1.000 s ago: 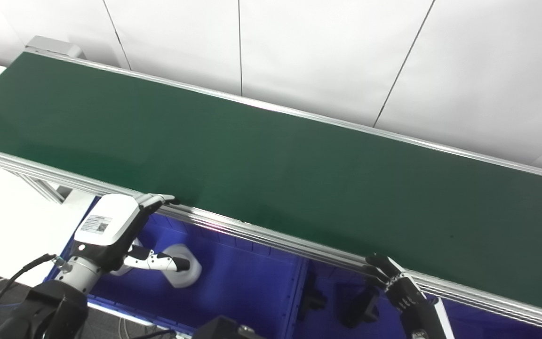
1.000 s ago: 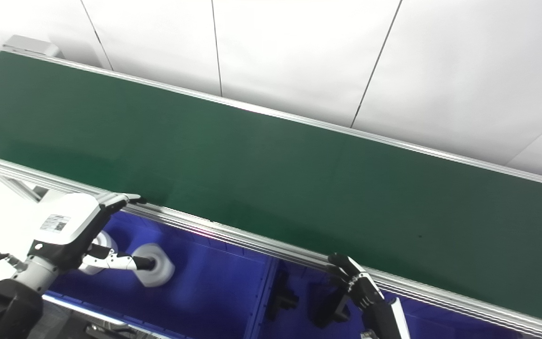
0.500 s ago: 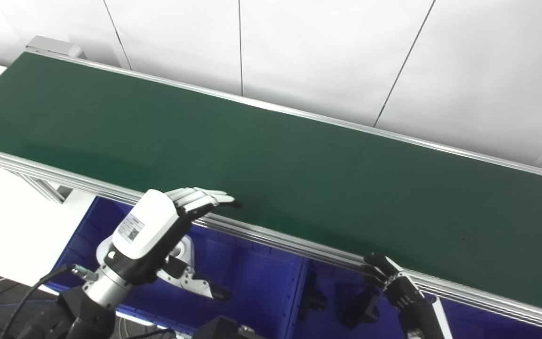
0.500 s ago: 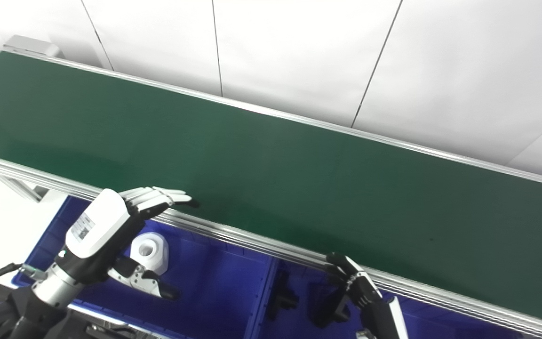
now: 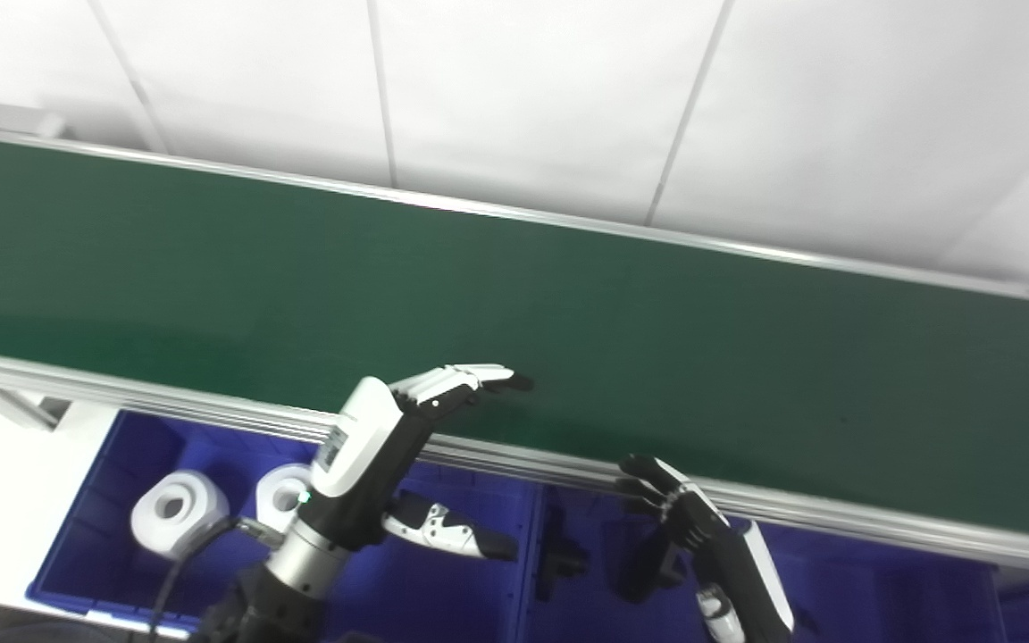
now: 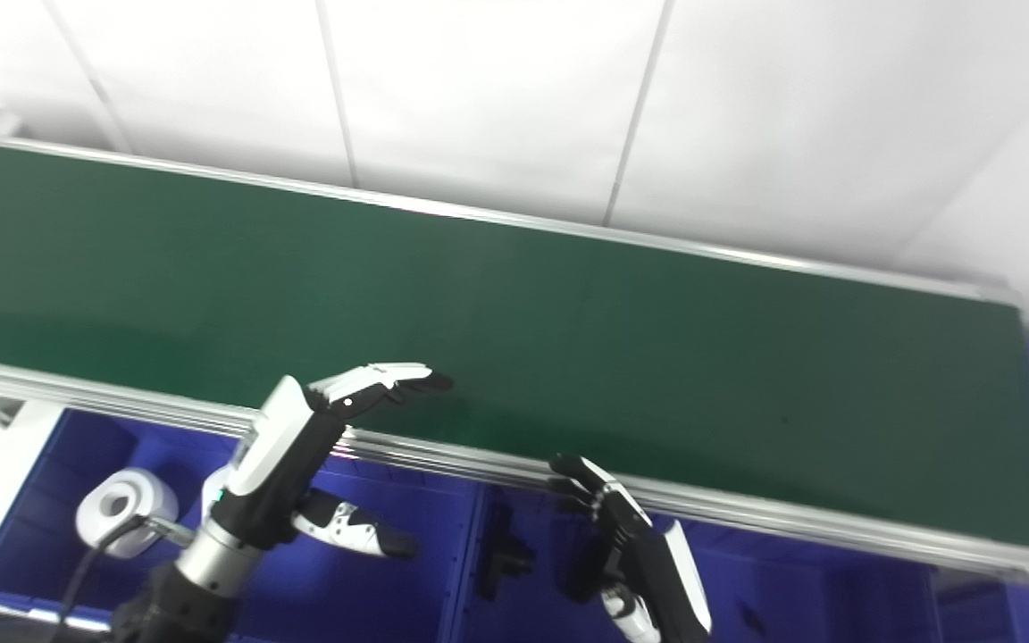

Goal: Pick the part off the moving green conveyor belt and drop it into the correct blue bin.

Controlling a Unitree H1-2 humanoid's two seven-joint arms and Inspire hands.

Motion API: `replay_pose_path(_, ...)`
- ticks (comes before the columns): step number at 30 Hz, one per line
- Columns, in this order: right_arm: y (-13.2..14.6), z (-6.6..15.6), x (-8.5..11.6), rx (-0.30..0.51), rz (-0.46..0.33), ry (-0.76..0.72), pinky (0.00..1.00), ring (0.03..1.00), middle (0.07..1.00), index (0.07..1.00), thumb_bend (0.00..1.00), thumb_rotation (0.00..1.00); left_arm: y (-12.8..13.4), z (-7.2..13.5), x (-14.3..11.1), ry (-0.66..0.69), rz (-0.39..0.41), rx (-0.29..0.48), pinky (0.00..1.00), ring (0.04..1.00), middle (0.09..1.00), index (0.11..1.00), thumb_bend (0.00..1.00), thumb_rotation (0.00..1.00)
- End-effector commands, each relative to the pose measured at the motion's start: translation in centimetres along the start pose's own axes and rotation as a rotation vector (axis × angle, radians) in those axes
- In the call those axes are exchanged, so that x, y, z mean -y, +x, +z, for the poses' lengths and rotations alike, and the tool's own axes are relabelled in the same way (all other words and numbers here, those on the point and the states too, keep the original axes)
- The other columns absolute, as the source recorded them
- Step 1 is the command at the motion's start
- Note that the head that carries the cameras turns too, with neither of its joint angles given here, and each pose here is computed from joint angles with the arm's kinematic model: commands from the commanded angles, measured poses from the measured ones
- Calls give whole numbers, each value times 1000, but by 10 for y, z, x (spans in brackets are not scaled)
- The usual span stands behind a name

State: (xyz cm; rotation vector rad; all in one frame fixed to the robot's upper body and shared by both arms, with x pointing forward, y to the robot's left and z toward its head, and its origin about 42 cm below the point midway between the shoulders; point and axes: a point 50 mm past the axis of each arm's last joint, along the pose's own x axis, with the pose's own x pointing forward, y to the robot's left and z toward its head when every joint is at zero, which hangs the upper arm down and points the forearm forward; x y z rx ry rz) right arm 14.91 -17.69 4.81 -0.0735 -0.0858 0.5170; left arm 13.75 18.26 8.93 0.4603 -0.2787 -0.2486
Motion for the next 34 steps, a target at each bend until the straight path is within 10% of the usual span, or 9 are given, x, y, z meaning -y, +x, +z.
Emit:
replay_pose_path(1, 5, 11, -1, 35, -16, -1, 750, 804, 852, 844, 803, 971, 1, 2, 4, -66, -5, 14, 671, 750, 792, 778, 768, 837)
replay_pose_path(34, 14, 17, -1, 30, -14, -27, 748, 797, 848, 835, 825, 979, -1, -3, 6, -197, -112, -6, 731, 802, 830, 798, 740, 895)
